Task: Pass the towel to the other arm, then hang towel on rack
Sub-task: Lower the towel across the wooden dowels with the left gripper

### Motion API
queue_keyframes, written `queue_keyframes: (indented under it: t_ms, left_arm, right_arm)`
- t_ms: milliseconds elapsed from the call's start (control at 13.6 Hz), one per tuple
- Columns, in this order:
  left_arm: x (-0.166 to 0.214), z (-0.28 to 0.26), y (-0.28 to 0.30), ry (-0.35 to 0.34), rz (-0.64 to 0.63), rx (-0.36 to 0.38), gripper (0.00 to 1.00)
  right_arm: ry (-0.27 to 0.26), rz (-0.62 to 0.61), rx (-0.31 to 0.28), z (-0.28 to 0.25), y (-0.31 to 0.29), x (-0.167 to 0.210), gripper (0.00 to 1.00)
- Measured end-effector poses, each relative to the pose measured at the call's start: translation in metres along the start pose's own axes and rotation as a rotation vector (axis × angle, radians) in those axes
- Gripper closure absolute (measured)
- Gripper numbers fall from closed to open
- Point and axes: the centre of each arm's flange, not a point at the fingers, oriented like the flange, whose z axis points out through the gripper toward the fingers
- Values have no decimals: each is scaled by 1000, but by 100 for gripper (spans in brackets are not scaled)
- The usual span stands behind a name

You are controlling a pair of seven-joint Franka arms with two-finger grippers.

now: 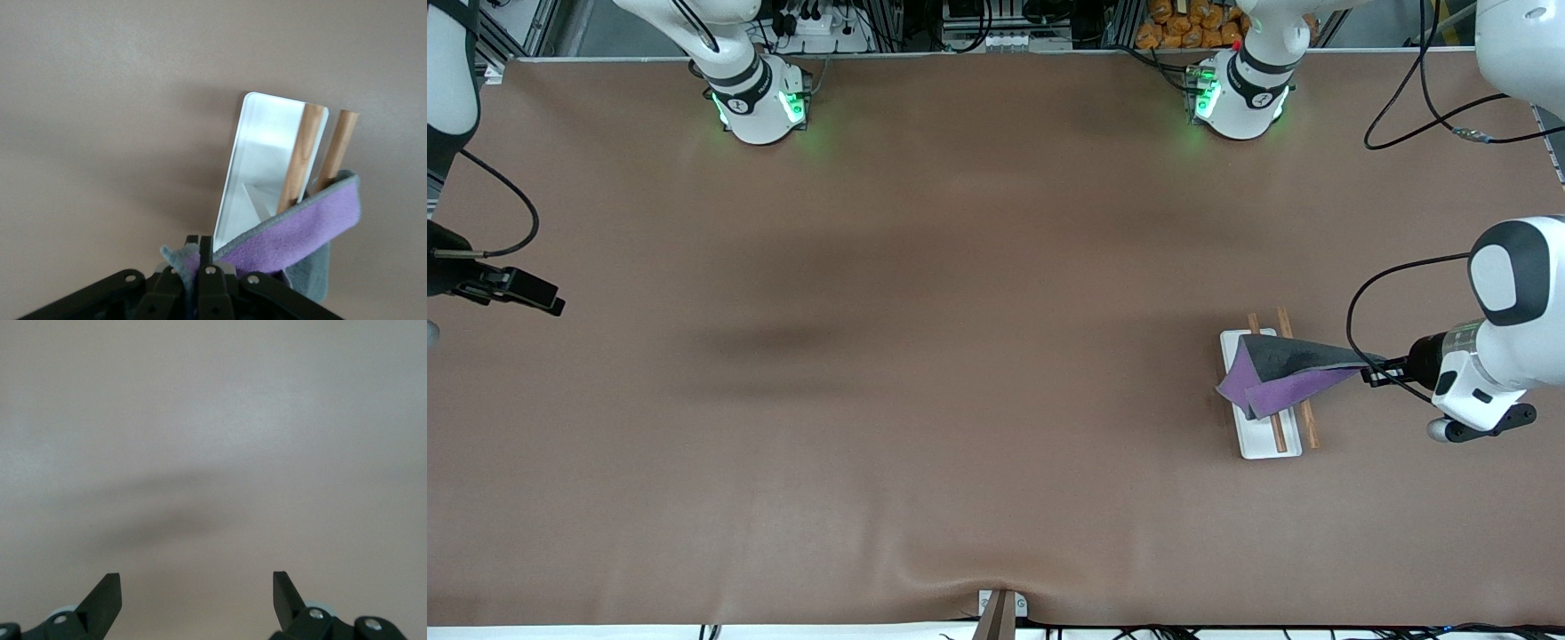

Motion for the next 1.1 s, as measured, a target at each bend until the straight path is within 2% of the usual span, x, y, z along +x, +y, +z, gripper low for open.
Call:
queue_keyframes:
  t_ms: [221,368,515,1104]
  left_arm:
    - [3,8,-5,-8,-3,0,98]
    - [4,11,-5,-11,-3,0,98]
    - [4,14,-7,-13,-6,0,98]
    - [14,32,-35,-18,-10,-6,98]
  right_arm:
    - [31,-51,-95,-31,-20,-4,0]
    - [-11,-65,-71,-40,-33,-13,0]
    - [-18,-64,-29,-44,-36,-15,0]
    - [50,-62,-3,-42,-35,-32,0]
